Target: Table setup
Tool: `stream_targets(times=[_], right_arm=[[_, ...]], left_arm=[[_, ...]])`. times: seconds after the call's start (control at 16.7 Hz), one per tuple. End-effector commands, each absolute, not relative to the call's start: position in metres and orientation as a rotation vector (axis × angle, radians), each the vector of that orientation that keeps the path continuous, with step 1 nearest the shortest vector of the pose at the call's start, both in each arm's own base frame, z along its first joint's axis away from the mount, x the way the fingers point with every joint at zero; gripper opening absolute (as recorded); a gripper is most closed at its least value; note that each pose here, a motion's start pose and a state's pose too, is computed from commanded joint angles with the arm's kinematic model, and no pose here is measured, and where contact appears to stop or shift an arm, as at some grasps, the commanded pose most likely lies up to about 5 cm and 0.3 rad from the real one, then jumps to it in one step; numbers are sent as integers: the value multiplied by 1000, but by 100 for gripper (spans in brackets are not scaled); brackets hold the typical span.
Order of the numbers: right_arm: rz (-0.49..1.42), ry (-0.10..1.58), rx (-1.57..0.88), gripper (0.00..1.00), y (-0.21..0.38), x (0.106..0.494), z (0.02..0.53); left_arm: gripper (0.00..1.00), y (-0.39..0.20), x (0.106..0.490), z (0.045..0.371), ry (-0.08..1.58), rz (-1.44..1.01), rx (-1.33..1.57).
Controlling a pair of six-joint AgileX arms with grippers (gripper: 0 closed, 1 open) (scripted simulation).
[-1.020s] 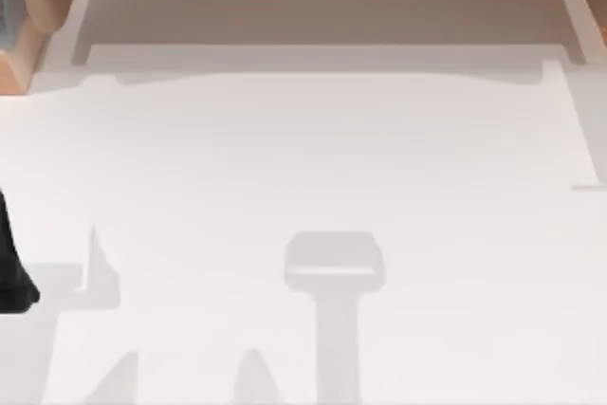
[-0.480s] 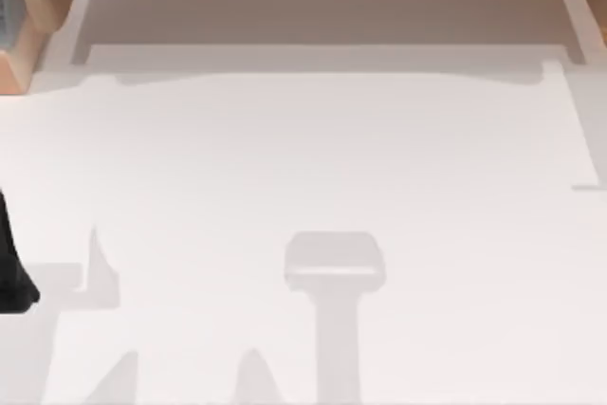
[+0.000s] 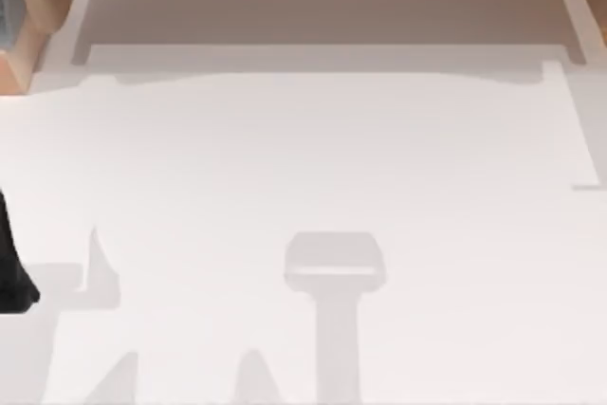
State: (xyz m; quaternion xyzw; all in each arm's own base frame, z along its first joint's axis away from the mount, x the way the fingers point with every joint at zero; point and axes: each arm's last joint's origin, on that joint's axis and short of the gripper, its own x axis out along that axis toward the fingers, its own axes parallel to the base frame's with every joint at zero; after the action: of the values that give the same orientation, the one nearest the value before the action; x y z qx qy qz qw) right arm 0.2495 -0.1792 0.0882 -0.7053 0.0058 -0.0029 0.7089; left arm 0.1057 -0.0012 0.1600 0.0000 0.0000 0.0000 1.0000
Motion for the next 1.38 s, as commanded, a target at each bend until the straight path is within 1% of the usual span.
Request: stream_targets(times=[0.18,0.6,0.96,1.38], right_arm=[[-1,11,-1564,0,-180,260,88],[-7,13,-1566,0,-180,311,88],[0,22,-1558,0,-179,316,86],[-14,15,-1566,0,-184,371,90]], left_arm=[[100,-1,106,160,0,0,0],[100,-1,106,160,0,0,0],[100,-1,106,160,0,0,0],[100,-1,106,160,0,0,0]])
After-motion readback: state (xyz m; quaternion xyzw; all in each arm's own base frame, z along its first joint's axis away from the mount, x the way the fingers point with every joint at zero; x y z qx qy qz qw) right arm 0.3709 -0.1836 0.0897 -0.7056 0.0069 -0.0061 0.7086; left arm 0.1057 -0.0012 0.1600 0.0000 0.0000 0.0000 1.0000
